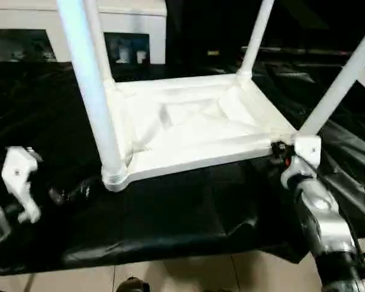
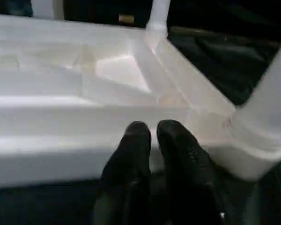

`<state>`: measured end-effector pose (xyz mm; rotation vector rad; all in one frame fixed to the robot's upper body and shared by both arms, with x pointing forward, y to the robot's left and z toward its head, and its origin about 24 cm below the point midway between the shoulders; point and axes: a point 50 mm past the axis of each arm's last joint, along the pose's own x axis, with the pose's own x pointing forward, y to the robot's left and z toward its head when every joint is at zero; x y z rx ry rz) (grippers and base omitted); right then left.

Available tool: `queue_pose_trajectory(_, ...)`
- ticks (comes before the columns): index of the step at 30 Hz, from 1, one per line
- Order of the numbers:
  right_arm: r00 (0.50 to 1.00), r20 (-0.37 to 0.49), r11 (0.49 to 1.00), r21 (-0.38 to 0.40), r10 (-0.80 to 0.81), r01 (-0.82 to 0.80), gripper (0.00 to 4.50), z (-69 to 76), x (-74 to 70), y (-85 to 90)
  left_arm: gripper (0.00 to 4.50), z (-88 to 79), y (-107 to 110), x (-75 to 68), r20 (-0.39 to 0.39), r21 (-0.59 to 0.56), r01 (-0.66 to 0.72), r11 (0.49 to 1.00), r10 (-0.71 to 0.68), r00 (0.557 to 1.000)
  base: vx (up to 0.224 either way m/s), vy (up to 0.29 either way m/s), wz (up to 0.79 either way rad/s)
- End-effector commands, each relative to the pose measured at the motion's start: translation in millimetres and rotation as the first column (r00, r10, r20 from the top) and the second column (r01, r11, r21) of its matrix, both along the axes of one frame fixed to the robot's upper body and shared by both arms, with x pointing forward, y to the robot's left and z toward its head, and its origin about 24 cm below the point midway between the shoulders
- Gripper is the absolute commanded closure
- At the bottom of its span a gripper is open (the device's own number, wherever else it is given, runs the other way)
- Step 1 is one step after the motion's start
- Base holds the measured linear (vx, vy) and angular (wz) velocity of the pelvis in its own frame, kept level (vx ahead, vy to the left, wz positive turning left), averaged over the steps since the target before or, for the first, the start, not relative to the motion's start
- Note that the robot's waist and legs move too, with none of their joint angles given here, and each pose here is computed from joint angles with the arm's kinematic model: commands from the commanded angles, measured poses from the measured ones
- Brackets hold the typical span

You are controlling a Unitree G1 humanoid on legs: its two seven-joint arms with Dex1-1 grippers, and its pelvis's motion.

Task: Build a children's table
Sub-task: Rotate leg to tighten, then rotate table base

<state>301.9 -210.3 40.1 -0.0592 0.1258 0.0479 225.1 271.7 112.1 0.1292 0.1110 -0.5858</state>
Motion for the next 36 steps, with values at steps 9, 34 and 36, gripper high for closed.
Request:
queue_pose_trajectory(9, 0.990, -0.142, 0.999, -0.043, 0.026, -0.033, 3.13, -10.2, -9.3, 11.4, 0.00, 2.9, -54, 34.4, 0.110, -0.171, 0.183, 0.968, -0.165, 0.980, 0.000, 0.000, 0.00)
queue_pose_trajectory(34, 0.887, -0.296, 0.931, 0.020, 0.355, -0.366, 3.13, -20.6, 45.1, 88.8, 0.00, 50.1, -185, 32.4, 0.265, -0.340, 0.767, 0.544, -0.727, 0.633, 0.000, 0.000, 0.00)
queue_pose_trajectory(36, 0.859, -0.282, 0.899, 0.038, 0.428, -0.436, 3.13, -17.5, 46.1, 103.3, 0.00, 51.2, -193, 34.9, 0.268, -0.337, 0.780, 0.527, -0.741, 0.616, 0.000, 0.000, 0.00)
